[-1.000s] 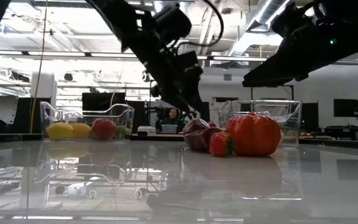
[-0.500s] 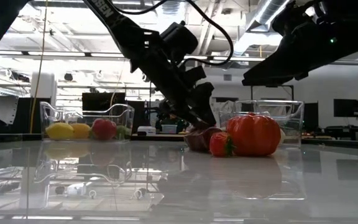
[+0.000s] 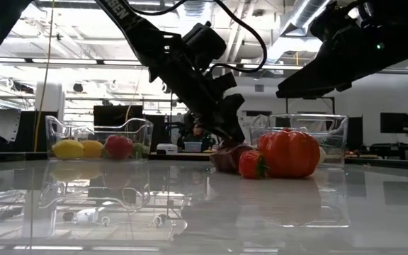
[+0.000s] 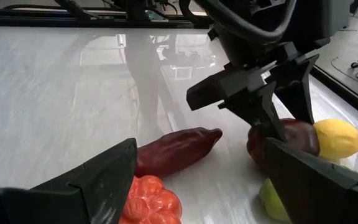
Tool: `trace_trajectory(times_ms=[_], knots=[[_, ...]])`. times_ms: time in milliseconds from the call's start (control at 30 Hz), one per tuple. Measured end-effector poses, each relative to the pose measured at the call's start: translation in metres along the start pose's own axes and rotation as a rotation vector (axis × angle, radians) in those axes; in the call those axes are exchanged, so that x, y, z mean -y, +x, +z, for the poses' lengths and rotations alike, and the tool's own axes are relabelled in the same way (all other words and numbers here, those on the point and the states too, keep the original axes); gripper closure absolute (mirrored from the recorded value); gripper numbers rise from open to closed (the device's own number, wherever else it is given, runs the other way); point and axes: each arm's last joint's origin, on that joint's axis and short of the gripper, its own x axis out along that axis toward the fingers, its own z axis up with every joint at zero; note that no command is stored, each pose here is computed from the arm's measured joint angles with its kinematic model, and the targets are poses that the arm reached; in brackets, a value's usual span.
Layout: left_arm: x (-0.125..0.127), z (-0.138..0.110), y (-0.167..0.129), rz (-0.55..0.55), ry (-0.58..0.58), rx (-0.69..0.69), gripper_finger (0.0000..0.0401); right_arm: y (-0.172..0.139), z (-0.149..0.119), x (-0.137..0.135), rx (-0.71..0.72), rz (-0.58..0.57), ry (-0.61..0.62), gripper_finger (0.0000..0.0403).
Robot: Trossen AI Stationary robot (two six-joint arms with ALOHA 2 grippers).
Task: Sort produce into baskets
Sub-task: Put the dark red apple into the left transparent bin
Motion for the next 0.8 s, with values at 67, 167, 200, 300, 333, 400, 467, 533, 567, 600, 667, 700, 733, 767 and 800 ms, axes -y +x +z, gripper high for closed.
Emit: trace_trajectory(times_ms=[67, 167, 200, 300, 333, 400, 467, 533, 567, 600, 667, 700, 733, 767, 800], knots=[[0.0, 0.0, 0.0, -0.002, 0.0, 0.0, 0.0191, 0.0, 0.0, 0.0, 0.0, -0.001, 0.0, 0.0031], [0.0, 0.001, -0.002, -0.004, 0.0, -0.002, 0.0202, 0.0, 0.0, 0.0, 0.0, -0.002, -0.001, 0.0031], [0.0, 0.001, -0.003, -0.004, 0.001, -0.003, 0.0206, 0.0, 0.0, 0.0, 0.0, -0.002, -0.001, 0.0031], [-0.001, 0.004, -0.009, -0.011, 0.008, -0.014, 0.0215, 0.0, 0.0, 0.0, -0.001, -0.002, -0.004, 0.0031], [-0.002, 0.005, -0.011, -0.019, 0.008, -0.016, 0.0217, 0.0, 0.0, 0.0, -0.002, -0.003, -0.004, 0.0031], [-0.002, 0.006, -0.016, -0.035, -0.008, -0.034, 0.0218, 0.0, 0.0, 0.0, -0.003, -0.003, -0.004, 0.0031], [-0.003, 0.006, -0.019, -0.032, -0.036, -0.046, 0.0216, 0.0, 0.0, 0.0, -0.001, -0.002, -0.003, 0.0031], [-0.004, 0.008, -0.023, -0.03, -0.048, -0.05, 0.0209, 0.0, 0.0, 0.0, 0.001, -0.002, 0.0, 0.0031], [-0.005, 0.008, -0.024, -0.031, -0.049, -0.049, 0.0203, 0.0, 0.0, 0.0, 0.0, -0.002, 0.0, 0.0031], [-0.005, 0.01, -0.024, -0.032, -0.048, -0.039, 0.0196, 0.0, 0.0, 0.0, 0.001, -0.002, 0.001, 0.0031], [-0.004, 0.011, -0.026, -0.035, -0.021, -0.031, 0.0178, 0.0, 0.0, 0.0, 0.001, -0.002, 0.001, 0.0031], [-0.004, 0.013, -0.027, -0.038, -0.006, -0.012, 0.0168, 0.0, 0.0, 0.0, 0.003, -0.002, 0.002, 0.0031], [-0.003, 0.015, -0.028, -0.04, 0.007, 0.005, 0.0157, 0.0, 0.0, 0.0, 0.003, -0.002, 0.002, 0.0031], [-0.003, 0.017, -0.028, -0.041, 0.017, 0.019, 0.0147, 0.0, 0.0, 0.0, 0.002, -0.002, 0.002, 0.0031], [-0.003, 0.018, -0.028, -0.043, 0.02, 0.036, 0.0137, 0.0, 0.0, 0.0, 0.003, -0.002, 0.002, 0.0031]])
